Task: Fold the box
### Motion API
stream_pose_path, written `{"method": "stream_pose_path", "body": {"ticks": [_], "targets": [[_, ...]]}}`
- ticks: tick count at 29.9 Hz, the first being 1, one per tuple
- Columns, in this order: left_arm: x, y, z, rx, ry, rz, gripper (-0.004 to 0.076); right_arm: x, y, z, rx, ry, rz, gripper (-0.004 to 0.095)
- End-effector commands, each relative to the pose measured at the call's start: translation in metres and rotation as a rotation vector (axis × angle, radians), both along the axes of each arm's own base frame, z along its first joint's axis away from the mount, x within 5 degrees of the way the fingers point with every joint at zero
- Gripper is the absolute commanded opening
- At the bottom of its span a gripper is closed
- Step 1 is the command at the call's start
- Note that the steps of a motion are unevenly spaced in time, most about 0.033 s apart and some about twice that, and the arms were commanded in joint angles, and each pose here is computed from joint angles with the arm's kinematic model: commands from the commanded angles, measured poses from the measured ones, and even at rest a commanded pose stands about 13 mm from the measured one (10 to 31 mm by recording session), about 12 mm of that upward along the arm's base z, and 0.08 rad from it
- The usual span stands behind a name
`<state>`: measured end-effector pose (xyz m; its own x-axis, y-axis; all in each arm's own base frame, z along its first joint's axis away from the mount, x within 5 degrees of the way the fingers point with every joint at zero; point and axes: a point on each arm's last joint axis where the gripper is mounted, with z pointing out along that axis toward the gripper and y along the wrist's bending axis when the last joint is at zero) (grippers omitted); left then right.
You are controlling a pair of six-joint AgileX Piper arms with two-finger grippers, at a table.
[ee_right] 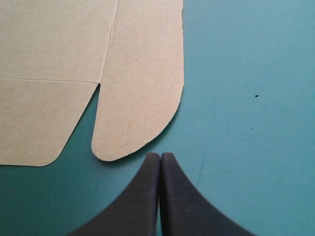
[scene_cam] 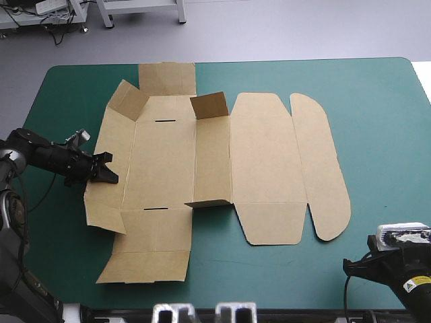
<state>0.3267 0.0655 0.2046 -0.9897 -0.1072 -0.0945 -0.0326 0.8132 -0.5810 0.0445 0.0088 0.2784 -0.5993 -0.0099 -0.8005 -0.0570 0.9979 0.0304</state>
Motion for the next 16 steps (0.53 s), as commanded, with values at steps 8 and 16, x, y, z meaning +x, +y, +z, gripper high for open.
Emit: {"method": "stream_pose_path", "body": {"ticks": [8, 16], "targets": [[0.028, -0.058, 0.068, 0.308, -0.185, -0.394, -0.0009, 0.003, 0.000, 0.012, 0.000, -0.078, -0.002, -0.0018], [0.057, -0.124, 0.142, 0.579, -0.567, -0.573, -0.0009, 0.003, 0.000, 0.012, 0.000, -0.078, -0.002, -0.0018]]}}
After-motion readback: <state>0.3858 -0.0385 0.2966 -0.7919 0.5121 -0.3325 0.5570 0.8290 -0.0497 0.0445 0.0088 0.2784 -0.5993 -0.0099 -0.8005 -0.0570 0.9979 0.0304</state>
